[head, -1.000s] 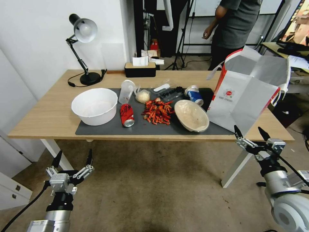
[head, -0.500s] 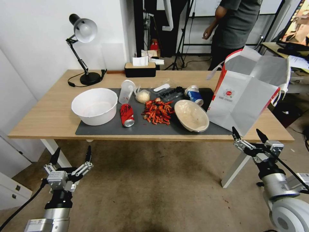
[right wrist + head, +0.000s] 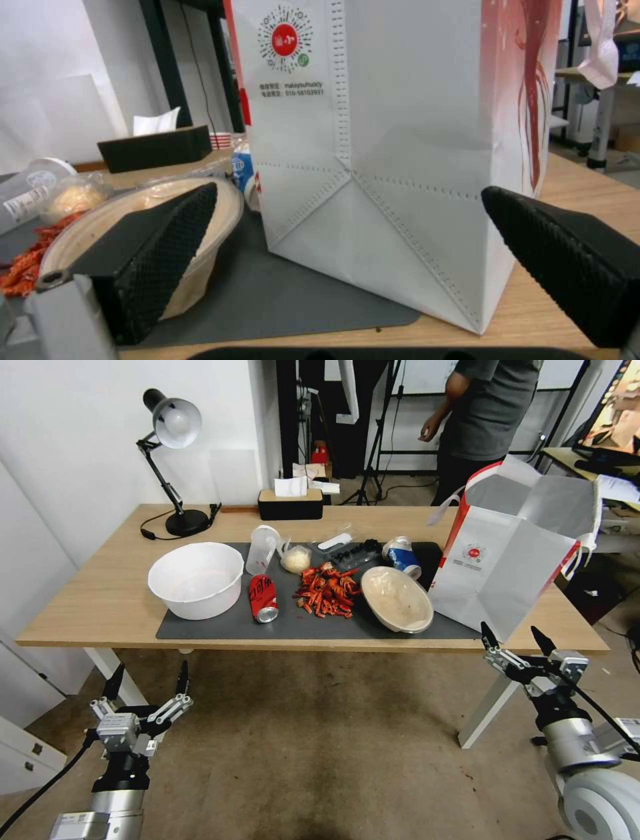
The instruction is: Pick up the food delivery bag from the floor and place it on the table.
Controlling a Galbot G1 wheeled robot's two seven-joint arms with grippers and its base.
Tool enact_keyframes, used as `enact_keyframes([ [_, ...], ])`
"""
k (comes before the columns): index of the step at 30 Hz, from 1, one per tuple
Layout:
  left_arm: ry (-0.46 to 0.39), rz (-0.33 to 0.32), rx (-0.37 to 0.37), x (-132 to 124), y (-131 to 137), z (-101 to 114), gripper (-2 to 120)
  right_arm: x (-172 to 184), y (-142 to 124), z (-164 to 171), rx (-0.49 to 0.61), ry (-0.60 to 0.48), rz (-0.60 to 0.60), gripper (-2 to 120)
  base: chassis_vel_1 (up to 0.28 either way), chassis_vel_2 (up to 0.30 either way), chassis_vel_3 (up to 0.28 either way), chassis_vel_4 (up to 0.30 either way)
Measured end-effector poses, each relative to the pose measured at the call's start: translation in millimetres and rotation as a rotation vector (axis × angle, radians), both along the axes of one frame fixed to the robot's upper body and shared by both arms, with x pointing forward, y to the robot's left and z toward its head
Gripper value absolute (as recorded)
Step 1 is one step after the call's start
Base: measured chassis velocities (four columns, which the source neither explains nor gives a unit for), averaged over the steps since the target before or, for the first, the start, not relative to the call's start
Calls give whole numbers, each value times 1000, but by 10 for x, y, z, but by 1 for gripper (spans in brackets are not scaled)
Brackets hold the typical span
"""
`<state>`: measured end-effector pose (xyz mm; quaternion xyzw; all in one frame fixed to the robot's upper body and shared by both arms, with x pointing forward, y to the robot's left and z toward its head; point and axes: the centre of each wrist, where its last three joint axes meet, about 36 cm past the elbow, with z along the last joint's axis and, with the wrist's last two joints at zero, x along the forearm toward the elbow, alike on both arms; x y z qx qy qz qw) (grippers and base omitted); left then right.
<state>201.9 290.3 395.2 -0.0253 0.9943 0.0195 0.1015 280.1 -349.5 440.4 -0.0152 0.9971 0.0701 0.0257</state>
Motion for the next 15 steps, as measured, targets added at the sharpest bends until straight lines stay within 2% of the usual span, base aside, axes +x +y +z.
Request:
enact_keyframes([
  [15, -1, 0, 0, 0, -1, 1, 100, 1, -2, 2, 0, 0, 0, 100, 0, 0, 0, 0],
])
